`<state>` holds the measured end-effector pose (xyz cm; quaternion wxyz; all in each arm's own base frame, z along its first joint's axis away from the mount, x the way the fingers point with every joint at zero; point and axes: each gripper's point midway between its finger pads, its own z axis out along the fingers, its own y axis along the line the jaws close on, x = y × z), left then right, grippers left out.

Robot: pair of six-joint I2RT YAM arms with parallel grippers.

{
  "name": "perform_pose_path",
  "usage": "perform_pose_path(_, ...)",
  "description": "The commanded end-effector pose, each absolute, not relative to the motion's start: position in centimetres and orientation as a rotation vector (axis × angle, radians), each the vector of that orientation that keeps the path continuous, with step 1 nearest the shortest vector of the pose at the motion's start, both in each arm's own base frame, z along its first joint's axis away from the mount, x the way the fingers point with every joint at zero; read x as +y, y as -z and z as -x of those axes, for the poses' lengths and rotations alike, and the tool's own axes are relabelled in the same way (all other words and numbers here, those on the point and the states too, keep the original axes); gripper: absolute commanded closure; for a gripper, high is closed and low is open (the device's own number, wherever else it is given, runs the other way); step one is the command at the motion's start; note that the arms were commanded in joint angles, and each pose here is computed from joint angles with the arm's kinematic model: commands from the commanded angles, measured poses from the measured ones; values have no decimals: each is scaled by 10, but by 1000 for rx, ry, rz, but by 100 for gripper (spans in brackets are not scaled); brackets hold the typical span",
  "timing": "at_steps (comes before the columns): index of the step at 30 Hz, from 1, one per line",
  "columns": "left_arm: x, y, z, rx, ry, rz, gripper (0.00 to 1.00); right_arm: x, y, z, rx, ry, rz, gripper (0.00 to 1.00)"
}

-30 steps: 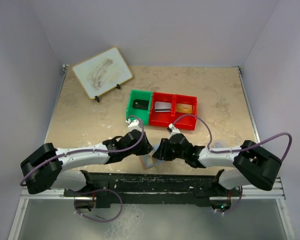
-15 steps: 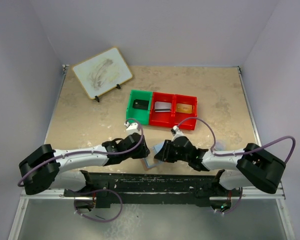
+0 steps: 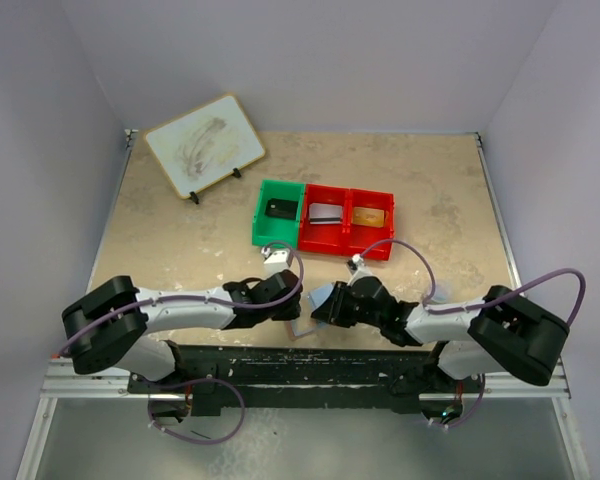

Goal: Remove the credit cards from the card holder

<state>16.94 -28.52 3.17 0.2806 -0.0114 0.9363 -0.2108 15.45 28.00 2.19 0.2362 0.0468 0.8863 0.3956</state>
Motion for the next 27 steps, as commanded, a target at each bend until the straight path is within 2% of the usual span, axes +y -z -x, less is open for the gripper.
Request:
perform_pose_path(1,-292,-41,-186,2455,501,2,82,284,-31,-157,2379,-1154,-167,75)
perform_pose_path(5,-286,-33,-185,2471,458,-5,83,290,-35,-154,2361,-1226,-169,78)
perform_pose_path(7,-279,-27,-183,2479,427,-14,84,291,-36,-154,2355,-1244,-187,87)
perform_pose_path(10,-262,-13,-178,2512,326,-33,88,288,-30,-157,2357,-1227,-241,89)
perform_pose_path(17,-234,-8,-166,2526,238,-18,90,296,-24,-157,2390,-1228,-182,88)
perform_pose_path(21,-232,-24,-167,2499,269,25,83,296,-18,-157,2412,-1197,-156,84)
perform_pose_path(27,-231,-43,-167,2442,380,127,73,291,-9,-174,2460,-978,-84,76)
